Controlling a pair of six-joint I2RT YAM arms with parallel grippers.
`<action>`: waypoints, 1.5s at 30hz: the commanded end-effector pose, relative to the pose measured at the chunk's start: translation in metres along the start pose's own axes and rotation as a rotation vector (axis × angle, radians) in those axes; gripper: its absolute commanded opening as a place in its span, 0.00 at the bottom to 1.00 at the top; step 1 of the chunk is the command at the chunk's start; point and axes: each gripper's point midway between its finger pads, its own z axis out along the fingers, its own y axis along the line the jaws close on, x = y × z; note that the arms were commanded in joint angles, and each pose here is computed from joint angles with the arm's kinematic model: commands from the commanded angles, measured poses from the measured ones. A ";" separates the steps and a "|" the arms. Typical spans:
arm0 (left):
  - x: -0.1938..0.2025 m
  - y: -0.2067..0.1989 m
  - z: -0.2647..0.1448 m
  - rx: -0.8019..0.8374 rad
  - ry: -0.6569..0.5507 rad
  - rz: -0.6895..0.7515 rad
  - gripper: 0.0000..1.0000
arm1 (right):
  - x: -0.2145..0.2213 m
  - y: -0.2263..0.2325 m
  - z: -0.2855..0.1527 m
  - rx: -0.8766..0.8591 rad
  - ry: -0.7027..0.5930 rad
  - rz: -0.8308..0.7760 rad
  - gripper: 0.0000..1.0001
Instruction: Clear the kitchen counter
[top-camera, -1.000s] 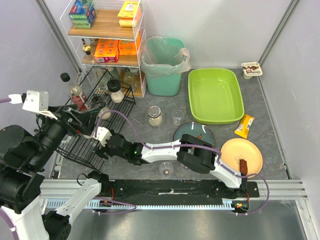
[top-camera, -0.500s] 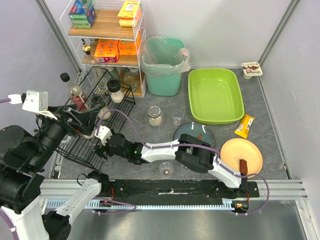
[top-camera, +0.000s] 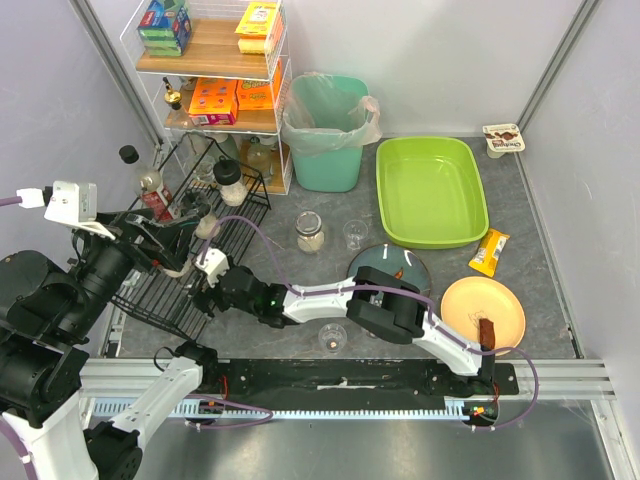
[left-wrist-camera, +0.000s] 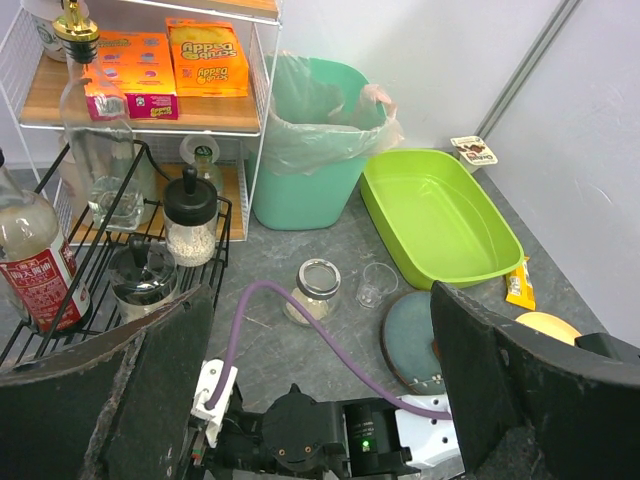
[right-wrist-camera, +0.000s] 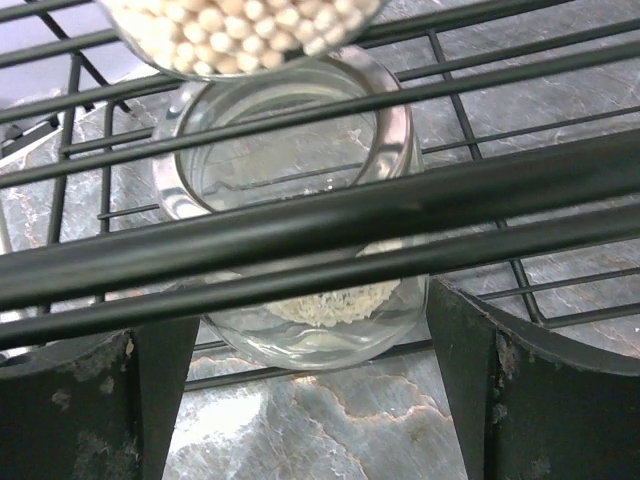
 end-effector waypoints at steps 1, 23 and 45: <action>-0.006 0.003 -0.001 -0.010 -0.022 0.041 0.94 | -0.010 -0.018 0.001 0.056 -0.048 0.027 0.98; 0.003 0.006 0.001 -0.025 0.008 0.042 0.94 | -0.011 0.008 -0.046 -0.104 0.008 -0.027 0.97; 0.008 0.003 0.006 -0.003 0.033 0.029 0.94 | -0.017 -0.003 -0.033 -0.027 0.016 0.000 0.19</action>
